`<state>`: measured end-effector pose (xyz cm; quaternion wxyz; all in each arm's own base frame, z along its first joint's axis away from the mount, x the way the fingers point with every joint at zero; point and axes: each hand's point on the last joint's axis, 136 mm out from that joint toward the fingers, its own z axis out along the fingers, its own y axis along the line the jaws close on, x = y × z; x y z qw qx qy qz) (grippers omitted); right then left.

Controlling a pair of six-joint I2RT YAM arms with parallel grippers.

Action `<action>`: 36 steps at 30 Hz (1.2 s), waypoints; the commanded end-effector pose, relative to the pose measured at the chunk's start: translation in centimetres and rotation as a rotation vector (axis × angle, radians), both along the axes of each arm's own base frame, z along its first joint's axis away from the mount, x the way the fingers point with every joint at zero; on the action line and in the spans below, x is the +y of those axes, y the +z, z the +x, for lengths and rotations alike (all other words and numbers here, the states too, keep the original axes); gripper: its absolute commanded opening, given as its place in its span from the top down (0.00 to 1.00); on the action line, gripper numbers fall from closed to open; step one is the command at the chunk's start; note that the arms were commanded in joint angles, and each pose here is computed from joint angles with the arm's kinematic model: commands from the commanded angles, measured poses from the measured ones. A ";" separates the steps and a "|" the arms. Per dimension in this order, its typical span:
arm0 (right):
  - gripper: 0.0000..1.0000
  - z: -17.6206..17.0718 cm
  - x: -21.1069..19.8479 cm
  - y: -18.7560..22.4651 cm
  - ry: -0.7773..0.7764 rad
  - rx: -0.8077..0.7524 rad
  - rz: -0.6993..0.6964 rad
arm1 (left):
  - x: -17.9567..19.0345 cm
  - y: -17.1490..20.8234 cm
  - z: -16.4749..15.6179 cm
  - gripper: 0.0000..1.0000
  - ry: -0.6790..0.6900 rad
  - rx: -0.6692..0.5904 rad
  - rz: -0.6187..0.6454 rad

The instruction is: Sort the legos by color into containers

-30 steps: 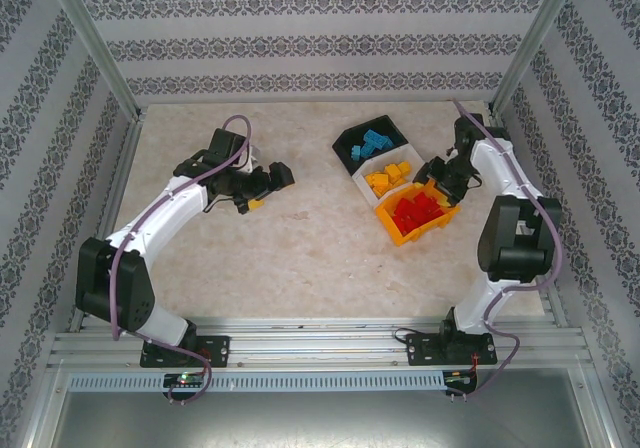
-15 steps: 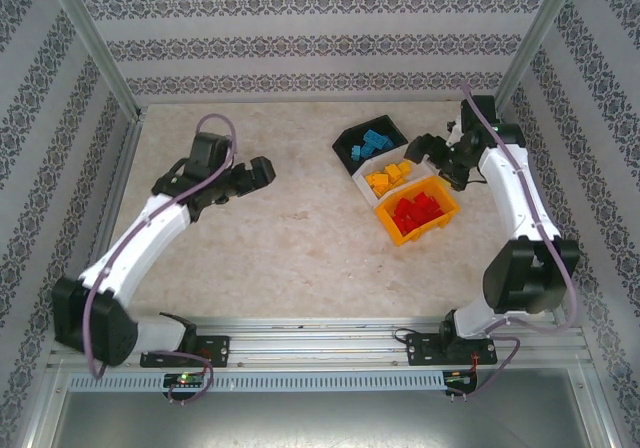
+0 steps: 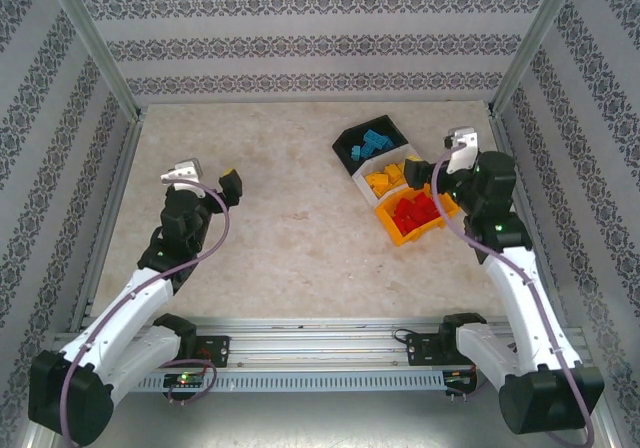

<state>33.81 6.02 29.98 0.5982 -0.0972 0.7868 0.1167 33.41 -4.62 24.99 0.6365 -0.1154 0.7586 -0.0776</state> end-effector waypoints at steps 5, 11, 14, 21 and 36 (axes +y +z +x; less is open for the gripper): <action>0.02 0.7 -2.5 -3.1 -0.112 -0.104 -0.105 | 3.8 2.5 -1.9 0.00 0.168 -0.116 0.149; 0.02 0.6 -3.8 -9.9 -0.153 0.009 -0.075 | 5.6 -0.5 -2.9 0.00 0.238 -0.042 0.183; 0.02 1.0 -4.2 -12.2 -0.166 0.038 -0.055 | 6.1 -1.4 -3.1 0.00 0.248 -0.018 0.200; 0.02 3.2 -4.1 -15.2 -0.140 0.078 -0.037 | 7.2 -3.6 -3.0 0.00 0.267 0.050 0.228; 0.02 6.2 -3.9 -18.5 -0.125 0.119 0.004 | 9.8 -8.3 -0.1 0.00 0.308 0.137 0.267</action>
